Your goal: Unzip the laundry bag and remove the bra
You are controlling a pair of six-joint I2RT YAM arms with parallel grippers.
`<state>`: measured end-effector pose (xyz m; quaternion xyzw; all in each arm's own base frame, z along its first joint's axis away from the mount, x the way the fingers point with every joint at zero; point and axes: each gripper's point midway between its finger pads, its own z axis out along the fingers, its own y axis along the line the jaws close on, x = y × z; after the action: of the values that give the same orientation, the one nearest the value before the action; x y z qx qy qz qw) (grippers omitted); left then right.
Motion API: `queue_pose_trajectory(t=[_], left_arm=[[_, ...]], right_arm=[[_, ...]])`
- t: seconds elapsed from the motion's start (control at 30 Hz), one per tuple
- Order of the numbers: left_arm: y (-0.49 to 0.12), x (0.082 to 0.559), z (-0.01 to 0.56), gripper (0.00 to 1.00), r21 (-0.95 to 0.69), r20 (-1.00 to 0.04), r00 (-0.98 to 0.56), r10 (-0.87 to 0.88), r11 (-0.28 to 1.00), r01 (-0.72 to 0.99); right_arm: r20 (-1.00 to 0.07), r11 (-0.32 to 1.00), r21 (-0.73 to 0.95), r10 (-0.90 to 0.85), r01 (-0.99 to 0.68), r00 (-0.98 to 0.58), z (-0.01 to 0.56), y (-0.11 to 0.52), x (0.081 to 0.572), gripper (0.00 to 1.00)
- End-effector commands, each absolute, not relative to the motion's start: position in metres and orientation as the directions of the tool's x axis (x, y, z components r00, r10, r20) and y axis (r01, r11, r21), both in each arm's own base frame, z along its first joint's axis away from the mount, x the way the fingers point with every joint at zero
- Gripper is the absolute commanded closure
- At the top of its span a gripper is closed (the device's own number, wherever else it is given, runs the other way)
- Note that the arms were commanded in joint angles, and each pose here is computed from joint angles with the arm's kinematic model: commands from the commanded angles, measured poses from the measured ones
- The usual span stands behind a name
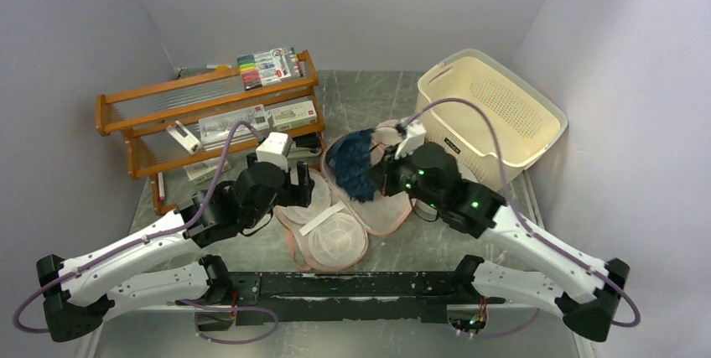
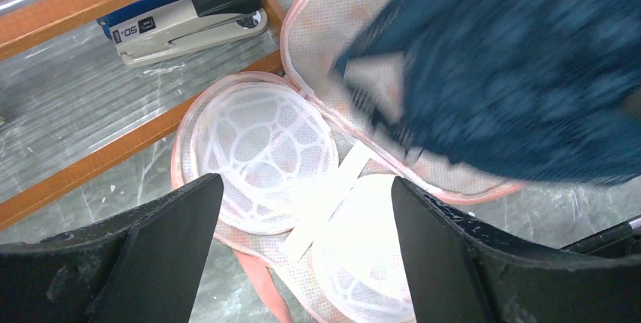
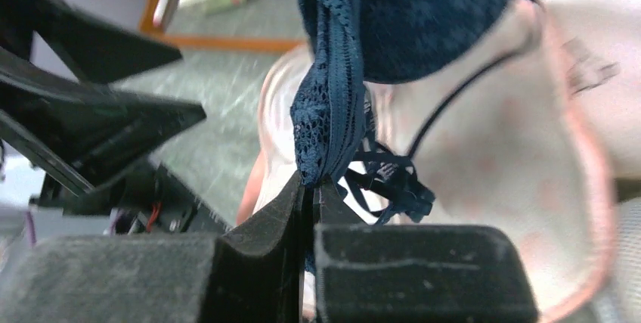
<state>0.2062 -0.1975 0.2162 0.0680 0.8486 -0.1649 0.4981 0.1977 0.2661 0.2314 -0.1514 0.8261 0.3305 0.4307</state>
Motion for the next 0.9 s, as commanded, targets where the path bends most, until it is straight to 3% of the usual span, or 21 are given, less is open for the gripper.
queue_pose_trajectory(t=[0.0,0.27,0.47,0.87], left_arm=[[-0.195,0.208,0.216,0.06,-0.214,-0.869,-0.491,-0.057,0.939,0.271],[-0.2,0.21,0.219,0.06,-0.201,-0.872,-0.488,-0.039,0.937,0.284],[-0.198,0.211,0.224,0.07,-0.199,-0.875,-0.483,-0.042,0.94,0.278],[-0.192,0.205,0.219,0.06,-0.215,-0.867,-0.496,-0.057,0.939,0.268]], right_arm=[[-0.921,0.873,0.25,0.082,-0.418,-0.381,0.28,0.21,0.225,1.0],[-0.986,0.983,0.157,0.15,-0.097,-0.073,0.371,0.13,0.254,1.0],[-0.998,0.993,0.051,0.045,0.105,0.052,0.414,0.105,0.278,1.0],[-0.989,0.889,-0.141,-0.111,0.436,-0.095,0.415,0.045,0.382,1.0]])
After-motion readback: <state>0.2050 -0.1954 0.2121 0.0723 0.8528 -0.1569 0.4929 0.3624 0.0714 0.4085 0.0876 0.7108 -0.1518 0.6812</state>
